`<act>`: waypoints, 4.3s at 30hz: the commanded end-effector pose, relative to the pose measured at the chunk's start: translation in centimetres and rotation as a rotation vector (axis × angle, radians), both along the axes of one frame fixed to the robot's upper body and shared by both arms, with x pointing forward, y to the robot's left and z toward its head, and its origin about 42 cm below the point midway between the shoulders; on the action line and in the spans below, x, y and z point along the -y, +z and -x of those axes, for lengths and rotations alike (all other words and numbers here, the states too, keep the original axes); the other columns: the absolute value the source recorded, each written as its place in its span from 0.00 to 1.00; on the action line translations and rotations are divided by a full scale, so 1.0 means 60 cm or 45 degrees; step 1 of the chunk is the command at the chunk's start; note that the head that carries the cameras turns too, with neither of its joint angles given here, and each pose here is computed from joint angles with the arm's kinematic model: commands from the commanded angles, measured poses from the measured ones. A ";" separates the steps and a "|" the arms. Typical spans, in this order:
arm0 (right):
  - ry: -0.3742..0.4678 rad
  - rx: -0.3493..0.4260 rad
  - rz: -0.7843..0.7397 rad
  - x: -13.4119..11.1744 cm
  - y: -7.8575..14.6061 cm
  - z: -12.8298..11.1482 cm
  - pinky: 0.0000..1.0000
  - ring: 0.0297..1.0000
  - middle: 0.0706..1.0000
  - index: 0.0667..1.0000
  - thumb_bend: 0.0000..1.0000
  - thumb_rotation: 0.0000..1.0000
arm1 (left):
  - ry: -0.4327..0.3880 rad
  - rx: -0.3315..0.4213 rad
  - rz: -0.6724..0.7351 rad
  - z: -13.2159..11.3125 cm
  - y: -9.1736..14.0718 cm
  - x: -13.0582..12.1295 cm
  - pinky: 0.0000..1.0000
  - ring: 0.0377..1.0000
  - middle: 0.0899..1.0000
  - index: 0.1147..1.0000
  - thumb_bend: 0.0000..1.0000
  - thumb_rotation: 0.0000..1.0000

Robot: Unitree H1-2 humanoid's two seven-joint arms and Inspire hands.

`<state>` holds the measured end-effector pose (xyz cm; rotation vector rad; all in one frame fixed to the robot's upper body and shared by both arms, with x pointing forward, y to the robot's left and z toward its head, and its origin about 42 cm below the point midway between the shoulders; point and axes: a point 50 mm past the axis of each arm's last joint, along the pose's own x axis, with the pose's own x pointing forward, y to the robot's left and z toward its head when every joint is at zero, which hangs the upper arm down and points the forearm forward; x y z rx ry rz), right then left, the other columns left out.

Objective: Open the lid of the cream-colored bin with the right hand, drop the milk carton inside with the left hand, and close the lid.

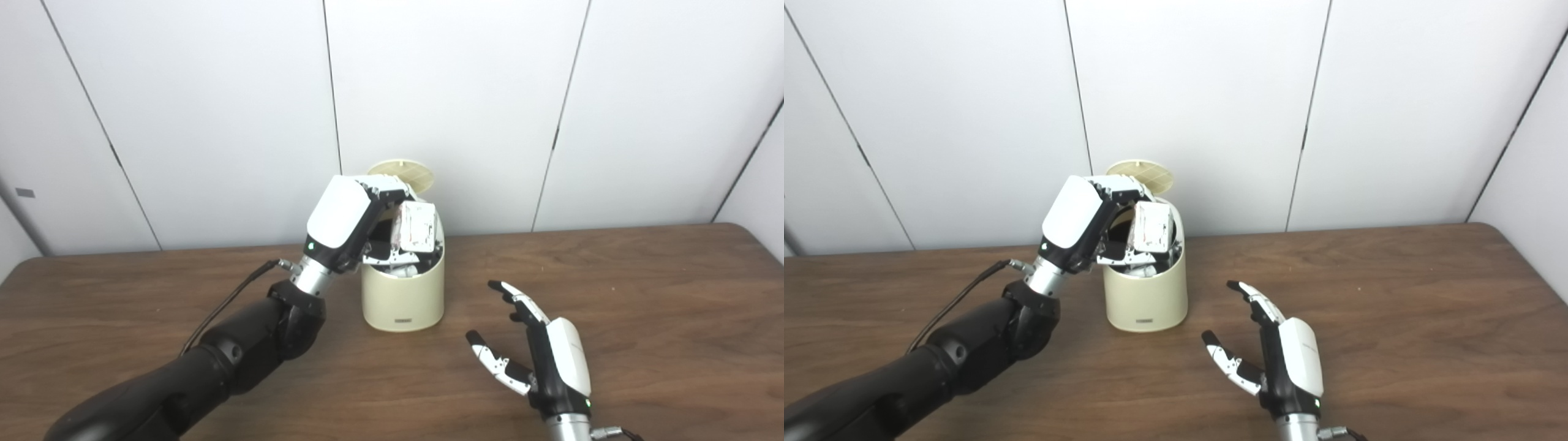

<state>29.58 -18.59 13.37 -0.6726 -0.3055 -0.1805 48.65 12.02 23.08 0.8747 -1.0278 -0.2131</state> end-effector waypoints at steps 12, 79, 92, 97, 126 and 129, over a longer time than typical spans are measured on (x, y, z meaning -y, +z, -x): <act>0.026 -0.050 -0.066 -0.030 -0.025 0.020 0.69 0.80 0.82 0.79 0.24 0.33 | -0.010 0.079 0.058 -0.013 0.051 -0.006 0.46 0.52 0.52 0.42 0.52 0.07; 0.050 -0.042 -0.100 -0.023 -0.026 -0.017 0.70 0.81 0.83 0.81 0.25 0.39 | -0.218 -0.249 0.502 0.144 0.043 -0.112 0.46 0.50 0.50 0.49 0.44 0.72; 0.015 0.188 0.031 -0.009 0.063 -0.051 0.72 0.83 0.84 0.83 0.32 0.65 | -0.236 -0.804 0.839 0.209 -0.098 -0.160 0.76 0.83 0.84 0.83 0.62 0.89; 0.051 0.309 0.108 -0.003 0.135 -0.065 0.74 0.86 0.88 0.87 0.43 0.80 | -0.212 -0.907 0.916 0.219 -0.128 -0.166 0.87 0.92 0.93 0.92 0.67 0.94; 0.229 0.419 0.672 -0.010 0.462 -0.125 0.92 0.98 0.87 0.86 0.77 0.96 | -0.165 -0.927 0.996 0.228 -0.147 -0.137 0.84 0.88 0.90 0.89 0.64 0.89; 0.243 0.410 0.710 -0.015 0.474 -0.129 0.92 0.97 0.85 0.84 0.77 0.95 | -0.151 -0.919 0.986 0.228 -0.146 -0.142 0.83 0.87 0.89 0.89 0.66 0.89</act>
